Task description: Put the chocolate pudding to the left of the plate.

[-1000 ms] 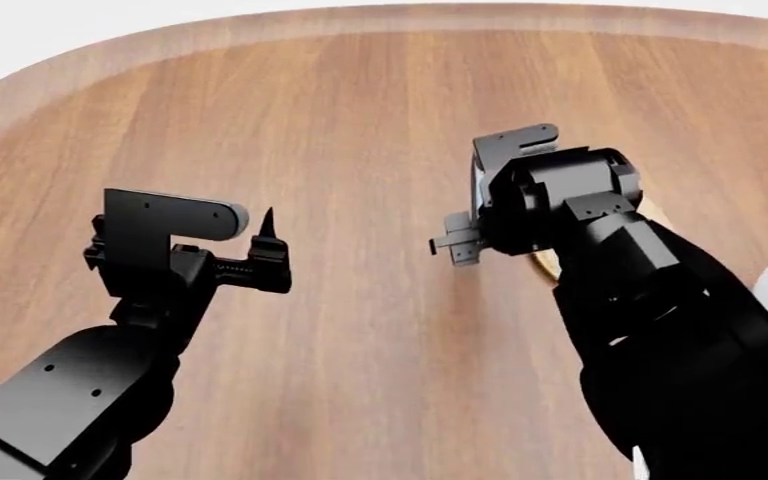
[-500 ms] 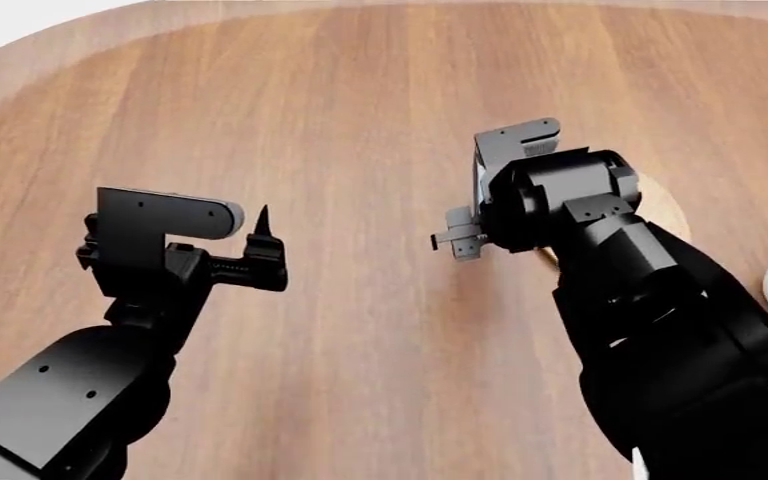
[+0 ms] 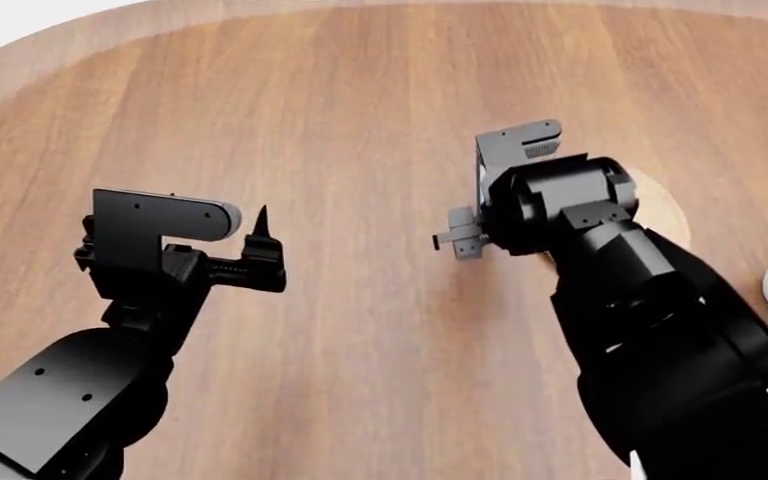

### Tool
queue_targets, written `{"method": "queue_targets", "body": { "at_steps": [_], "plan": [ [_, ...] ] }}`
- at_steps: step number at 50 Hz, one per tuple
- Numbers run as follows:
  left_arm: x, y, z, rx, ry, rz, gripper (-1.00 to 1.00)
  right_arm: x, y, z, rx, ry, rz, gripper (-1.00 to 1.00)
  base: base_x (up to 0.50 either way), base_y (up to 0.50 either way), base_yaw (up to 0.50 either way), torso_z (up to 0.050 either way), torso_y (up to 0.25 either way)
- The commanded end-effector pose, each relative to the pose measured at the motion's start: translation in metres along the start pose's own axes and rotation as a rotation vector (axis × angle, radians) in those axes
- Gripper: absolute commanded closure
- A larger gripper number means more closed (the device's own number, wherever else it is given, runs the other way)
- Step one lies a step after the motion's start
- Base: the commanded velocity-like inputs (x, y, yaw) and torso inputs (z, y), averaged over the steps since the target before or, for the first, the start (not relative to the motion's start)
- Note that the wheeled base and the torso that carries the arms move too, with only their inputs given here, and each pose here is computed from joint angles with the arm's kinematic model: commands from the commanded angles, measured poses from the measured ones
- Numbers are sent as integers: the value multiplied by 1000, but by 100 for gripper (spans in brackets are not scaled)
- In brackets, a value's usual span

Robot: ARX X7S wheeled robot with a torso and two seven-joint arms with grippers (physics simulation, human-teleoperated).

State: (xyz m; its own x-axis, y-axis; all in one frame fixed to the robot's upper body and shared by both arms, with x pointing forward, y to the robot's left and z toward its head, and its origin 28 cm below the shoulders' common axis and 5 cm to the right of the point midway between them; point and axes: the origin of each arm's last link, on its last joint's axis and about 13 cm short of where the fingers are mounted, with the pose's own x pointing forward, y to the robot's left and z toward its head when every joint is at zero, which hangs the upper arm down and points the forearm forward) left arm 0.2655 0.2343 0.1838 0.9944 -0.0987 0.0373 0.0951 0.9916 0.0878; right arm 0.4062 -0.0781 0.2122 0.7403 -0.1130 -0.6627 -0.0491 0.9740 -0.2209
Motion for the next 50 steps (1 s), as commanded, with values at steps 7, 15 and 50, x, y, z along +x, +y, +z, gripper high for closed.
{"method": "queue_targets", "body": {
  "at_steps": [7, 15, 50],
  "plan": [
    [0, 1, -1, 6, -2, 4, -100, 6, 0, -8, -13, 11, -17, 100, 0, 0, 0, 0, 0],
    [0, 0, 0, 15, -5, 10, -100, 6, 1, -8, -16, 12, -15, 100, 2, 0, 0, 0, -247],
    [-2, 1, 2, 3, -11, 3, -100, 5, 2, -9, -7, 28, -10, -100, 0, 0, 0, 0, -2]
  ]
}}
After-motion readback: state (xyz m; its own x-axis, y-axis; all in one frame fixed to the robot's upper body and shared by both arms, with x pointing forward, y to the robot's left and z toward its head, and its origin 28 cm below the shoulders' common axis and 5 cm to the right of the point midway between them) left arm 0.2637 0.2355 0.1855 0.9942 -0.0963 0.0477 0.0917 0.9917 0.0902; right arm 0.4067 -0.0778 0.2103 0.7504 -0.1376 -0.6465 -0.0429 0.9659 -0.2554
